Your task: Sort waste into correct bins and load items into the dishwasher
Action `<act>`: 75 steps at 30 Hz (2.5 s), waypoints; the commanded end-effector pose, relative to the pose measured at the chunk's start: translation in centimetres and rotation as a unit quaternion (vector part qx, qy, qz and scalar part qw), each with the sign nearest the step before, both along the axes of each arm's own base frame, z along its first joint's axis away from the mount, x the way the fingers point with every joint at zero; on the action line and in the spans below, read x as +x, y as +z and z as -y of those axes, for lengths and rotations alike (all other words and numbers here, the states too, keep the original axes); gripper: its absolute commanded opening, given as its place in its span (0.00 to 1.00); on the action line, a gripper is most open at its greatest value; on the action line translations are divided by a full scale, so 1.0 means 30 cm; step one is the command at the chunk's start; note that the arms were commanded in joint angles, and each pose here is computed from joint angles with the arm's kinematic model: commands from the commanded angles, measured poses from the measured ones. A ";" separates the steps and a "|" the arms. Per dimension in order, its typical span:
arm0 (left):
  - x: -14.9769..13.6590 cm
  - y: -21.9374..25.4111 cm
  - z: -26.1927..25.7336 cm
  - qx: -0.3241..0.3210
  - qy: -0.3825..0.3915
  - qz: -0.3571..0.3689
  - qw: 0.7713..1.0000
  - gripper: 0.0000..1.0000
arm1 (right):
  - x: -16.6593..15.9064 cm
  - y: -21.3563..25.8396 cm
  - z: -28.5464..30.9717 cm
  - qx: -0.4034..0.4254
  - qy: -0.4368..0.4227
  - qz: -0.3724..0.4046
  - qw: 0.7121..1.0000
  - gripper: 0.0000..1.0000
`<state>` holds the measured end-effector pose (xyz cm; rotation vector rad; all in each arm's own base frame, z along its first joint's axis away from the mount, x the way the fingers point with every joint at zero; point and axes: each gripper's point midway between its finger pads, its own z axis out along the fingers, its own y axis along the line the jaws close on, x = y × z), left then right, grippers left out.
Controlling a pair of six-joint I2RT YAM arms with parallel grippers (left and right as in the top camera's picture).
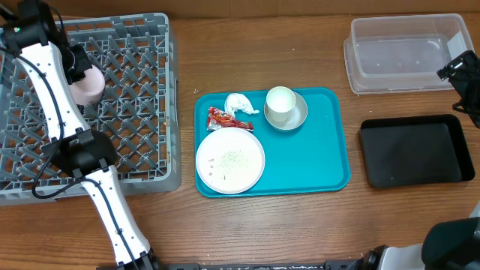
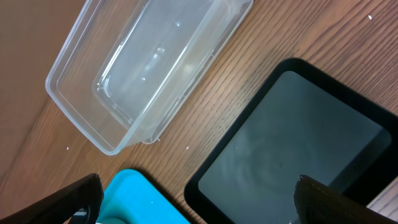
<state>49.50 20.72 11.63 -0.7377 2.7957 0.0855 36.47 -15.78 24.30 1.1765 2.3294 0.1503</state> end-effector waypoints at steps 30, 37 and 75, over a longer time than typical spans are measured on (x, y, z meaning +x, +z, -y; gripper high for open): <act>-0.142 0.821 0.294 -0.247 -0.110 0.314 0.910 0.04 | 0.006 0.020 0.004 -0.003 -0.002 0.009 1.000 1.00; -0.186 0.967 0.809 -0.261 -0.287 0.316 0.866 0.04 | 0.006 0.020 0.004 -0.003 -0.002 0.008 1.000 1.00; -0.390 0.308 1.742 -0.130 -0.514 0.020 0.848 0.89 | 0.006 0.020 0.004 -0.003 -0.002 0.008 1.000 1.00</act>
